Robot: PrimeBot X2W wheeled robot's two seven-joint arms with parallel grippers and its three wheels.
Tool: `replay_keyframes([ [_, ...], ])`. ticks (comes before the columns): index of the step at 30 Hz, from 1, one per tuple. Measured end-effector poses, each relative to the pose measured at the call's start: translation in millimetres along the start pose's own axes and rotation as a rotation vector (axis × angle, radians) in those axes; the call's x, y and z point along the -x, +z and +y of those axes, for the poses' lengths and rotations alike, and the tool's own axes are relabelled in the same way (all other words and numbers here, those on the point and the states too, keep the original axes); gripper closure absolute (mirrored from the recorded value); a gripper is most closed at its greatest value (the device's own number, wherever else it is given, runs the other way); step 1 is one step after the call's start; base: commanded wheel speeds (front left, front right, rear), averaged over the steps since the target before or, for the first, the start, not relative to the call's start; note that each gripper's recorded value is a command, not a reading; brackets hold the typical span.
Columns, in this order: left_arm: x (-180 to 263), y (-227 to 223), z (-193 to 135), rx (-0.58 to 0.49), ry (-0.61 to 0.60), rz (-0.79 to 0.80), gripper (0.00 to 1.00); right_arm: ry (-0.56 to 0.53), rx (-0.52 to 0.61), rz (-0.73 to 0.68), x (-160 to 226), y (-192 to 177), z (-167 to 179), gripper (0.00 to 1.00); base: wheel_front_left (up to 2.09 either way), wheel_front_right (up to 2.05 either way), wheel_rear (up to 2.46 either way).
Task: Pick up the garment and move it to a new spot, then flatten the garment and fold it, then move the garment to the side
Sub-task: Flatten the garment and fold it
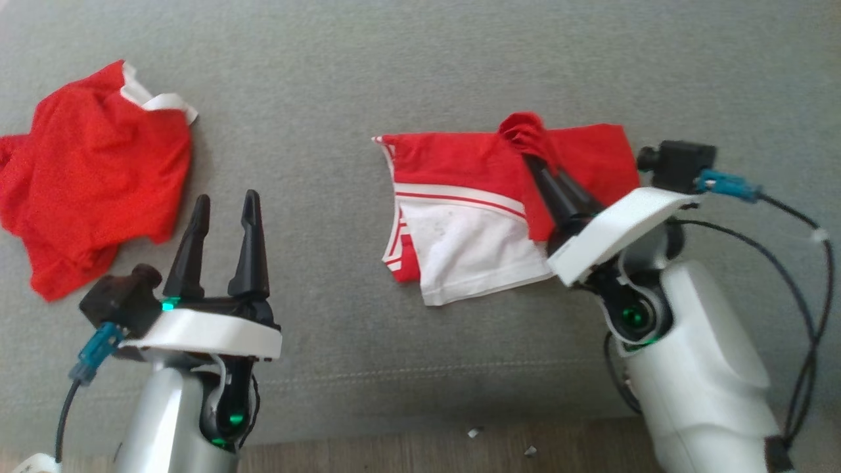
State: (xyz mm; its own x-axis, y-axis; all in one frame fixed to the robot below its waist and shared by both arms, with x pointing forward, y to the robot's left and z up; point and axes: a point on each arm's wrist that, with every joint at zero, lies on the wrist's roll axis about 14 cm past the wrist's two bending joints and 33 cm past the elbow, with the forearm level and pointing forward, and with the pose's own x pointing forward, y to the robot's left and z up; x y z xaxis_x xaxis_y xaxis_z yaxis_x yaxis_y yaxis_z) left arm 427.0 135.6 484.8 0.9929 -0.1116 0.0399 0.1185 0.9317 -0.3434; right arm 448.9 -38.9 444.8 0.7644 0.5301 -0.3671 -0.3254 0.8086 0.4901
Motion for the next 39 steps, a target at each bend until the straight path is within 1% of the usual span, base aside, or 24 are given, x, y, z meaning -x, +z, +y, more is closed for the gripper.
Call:
replay_keyframes([
  [5, 4.7, -3.7, 7.1, 0.007, 0.026, 0.013, 0.0, 0.033, -0.024, 0.035, -18.6, -19.7, 8.6, 1.0, 0.0, 0.0, 0.0],
  [10, 9.5, -7.7, 11.7, 0.001, 0.041, 0.029, 0.0, 0.048, -0.059, 0.049, -34.7, -29.4, 12.6, 1.0, 0.0, 0.0, 0.0],
  [15, 13.5, -7.0, 19.6, -0.006, 0.065, 0.03, 0.0, 0.063, -0.061, 0.095, -44.0, -46.3, 19.2, 1.0, 0.0, 0.0, 0.0],
  [16, 14.0, -6.7, 20.2, -0.006, 0.067, 0.03, 0.0, 0.062, -0.065, 0.102, -44.6, -49.3, 19.4, 0.8, 0.0, 0.0, 0.0],
  [17, 14.4, -6.5, 20.6, -0.007, 0.068, 0.03, 0.0, 0.062, -0.062, 0.104, -44.8, -51.5, 19.7, 0.0, 0.0, 0.0, 0.0],
  [20, 15.1, -5.5, 20.1, -0.007, 0.067, 0.028, 0.0, 0.058, -0.066, 0.093, -44.5, -52.2, 19.8, 0.0, 0.0, 0.0, 0.0],
  [23, 15.1, -5.4, 18.8, -0.006, 0.065, 0.028, 0.0, 0.069, -0.06, 0.063, -44.3, -44.2, 24.7, 0.0, 0.0, 0.0, 0.0],
  [30, 11.5, -1.2, 6.3, 0.0, 0.03, 0.014, 0.0, 0.069, -0.014, -0.075, -39.7, 2.9, 27.0, 0.0, 0.0, 0.0, 0.0],
  [33, 11.6, -0.6, 0.0, 0.003, 0.014, 0.012, 0.0, 0.033, 0.049, -0.142, -34.1, 27.0, 17.3, 0.0, 0.0, 0.0, 0.0],
  [36, 11.4, 0.1, -6.4, 0.006, 0.0, 0.009, 0.0, -0.026, 0.162, -0.22, -26.7, 58.3, 1.8, 0.0, 0.0, 0.0, 0.0],
  [39, 8.6, 4.8, -14.3, 0.008, -0.02, -0.007, 0.0, -0.067, 0.246, -0.296, -16.8, 89.2, -8.1, 0.0, 0.0, 0.0, 0.0],
])
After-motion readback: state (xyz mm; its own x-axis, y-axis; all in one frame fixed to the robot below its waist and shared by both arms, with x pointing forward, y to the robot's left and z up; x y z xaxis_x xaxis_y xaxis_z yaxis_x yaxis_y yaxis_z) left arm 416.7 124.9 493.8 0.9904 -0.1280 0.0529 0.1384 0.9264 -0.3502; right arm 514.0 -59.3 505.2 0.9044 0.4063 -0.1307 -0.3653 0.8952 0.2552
